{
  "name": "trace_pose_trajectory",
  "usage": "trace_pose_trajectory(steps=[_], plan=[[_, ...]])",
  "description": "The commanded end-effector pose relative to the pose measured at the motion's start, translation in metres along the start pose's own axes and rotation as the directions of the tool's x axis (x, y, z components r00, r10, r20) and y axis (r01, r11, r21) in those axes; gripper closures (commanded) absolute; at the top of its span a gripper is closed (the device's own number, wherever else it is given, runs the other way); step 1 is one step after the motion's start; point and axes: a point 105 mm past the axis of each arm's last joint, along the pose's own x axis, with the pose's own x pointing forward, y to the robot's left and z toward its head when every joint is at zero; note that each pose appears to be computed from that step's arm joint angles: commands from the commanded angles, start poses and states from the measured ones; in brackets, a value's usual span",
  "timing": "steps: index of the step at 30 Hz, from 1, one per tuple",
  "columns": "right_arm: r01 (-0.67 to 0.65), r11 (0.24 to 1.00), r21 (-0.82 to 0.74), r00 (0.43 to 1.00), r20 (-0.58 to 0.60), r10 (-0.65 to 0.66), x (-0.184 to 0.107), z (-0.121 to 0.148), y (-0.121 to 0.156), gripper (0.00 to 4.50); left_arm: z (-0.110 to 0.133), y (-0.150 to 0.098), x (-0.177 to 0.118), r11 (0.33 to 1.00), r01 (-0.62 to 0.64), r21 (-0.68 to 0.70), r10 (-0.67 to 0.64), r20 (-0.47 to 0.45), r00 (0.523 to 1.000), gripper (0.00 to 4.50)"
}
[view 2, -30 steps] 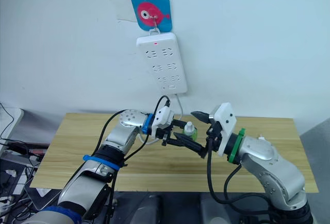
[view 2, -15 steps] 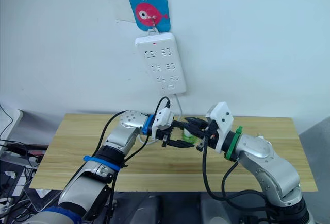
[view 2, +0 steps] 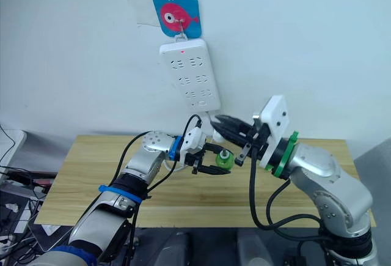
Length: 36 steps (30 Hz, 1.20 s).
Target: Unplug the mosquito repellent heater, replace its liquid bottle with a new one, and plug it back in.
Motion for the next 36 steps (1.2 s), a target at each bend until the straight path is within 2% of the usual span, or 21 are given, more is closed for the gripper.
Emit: trace_pose_trajectory(steps=[1,3,8,14,20,24,29,36], plan=[[0.113,0.993,-0.03,0.993,0.033,-0.112,-0.006,0.008,-0.013,4.31,-0.001,0.001,-0.008,1.0,-0.029,0.008,0.029,0.001,1.0,2.24],[0.235,0.967,-0.093,0.971,-0.011,-0.237,-0.011,-0.005,-0.033,4.31,-0.004,0.002,-0.012,0.999,-0.048,-0.004,0.048,-0.001,0.999,2.24],[0.453,0.883,-0.121,0.874,-0.133,-0.467,-0.027,-0.072,-0.066,4.31,-0.008,-0.001,-0.02,0.998,-0.067,-0.012,0.066,-0.005,0.998,2.24],[0.544,0.831,-0.111,0.808,-0.199,-0.555,-0.035,-0.144,-0.073,4.31,-0.007,0.0,-0.028,0.993,-0.115,-0.02,0.115,-0.002,0.993,2.24],[0.573,0.816,-0.071,0.782,-0.249,-0.571,-0.034,-0.195,-0.069,4.31,-0.006,-0.011,-0.032,0.994,-0.111,-0.025,0.111,-0.001,0.994,2.24],[0.565,0.82,-0.088,0.779,-0.269,-0.566,-0.027,-0.216,-0.069,4.31,-0.006,-0.014,-0.033,0.994,-0.107,-0.029,0.107,-0.009,0.994,2.24],[0.604,0.788,-0.122,0.756,-0.226,-0.615,-0.025,-0.223,-0.079,4.31,-0.005,-0.014,-0.038,0.993,-0.114,-0.031,0.114,-0.024,0.993,2.24],[0.593,0.791,-0.15,0.745,-0.271,-0.61,-0.027,-0.242,-0.073,4.31,-0.003,-0.014,-0.037,0.993,-0.113,-0.027,0.112,-0.024,0.993,2.24]])
